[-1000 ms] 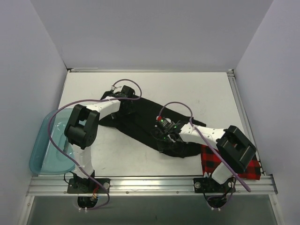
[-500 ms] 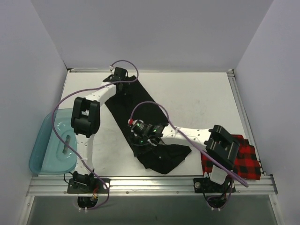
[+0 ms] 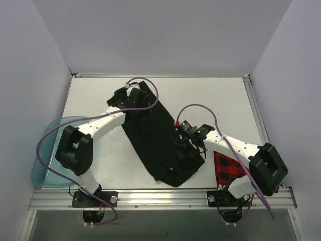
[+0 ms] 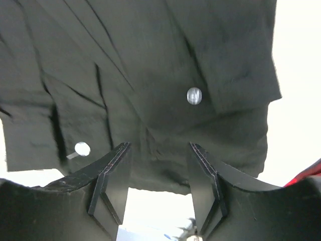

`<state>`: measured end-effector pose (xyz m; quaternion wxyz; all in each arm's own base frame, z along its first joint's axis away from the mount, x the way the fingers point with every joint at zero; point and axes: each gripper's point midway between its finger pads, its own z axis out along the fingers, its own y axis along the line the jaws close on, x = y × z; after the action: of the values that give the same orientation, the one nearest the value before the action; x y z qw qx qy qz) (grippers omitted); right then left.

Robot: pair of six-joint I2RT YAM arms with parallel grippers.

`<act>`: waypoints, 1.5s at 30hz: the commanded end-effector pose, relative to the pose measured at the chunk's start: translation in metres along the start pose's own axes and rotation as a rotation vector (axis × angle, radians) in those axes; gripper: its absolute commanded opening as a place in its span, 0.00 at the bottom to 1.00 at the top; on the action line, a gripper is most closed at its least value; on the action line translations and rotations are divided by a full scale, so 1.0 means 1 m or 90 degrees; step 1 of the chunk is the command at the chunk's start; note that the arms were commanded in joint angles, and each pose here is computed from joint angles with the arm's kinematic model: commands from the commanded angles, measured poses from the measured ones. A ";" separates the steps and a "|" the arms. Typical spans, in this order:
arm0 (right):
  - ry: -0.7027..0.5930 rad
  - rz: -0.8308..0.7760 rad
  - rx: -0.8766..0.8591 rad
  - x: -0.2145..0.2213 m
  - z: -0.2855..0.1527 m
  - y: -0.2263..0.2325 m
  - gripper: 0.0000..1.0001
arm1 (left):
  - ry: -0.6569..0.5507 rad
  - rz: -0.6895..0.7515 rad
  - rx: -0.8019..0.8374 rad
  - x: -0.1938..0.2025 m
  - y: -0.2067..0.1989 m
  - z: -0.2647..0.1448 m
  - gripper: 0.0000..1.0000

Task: Fold and stack the long sleeve shirts
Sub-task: Fold the shirt

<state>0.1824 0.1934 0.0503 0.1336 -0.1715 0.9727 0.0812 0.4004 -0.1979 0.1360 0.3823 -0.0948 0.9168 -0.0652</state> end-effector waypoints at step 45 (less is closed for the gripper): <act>-0.182 -0.237 -0.111 -0.071 -0.023 0.120 0.49 | 0.022 -0.121 0.057 0.090 0.090 -0.143 0.97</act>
<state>0.1937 0.2999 0.0955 0.2327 -0.2639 0.9197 0.1743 0.2610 -0.1345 0.1916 0.4177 -0.1330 0.8867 -0.1468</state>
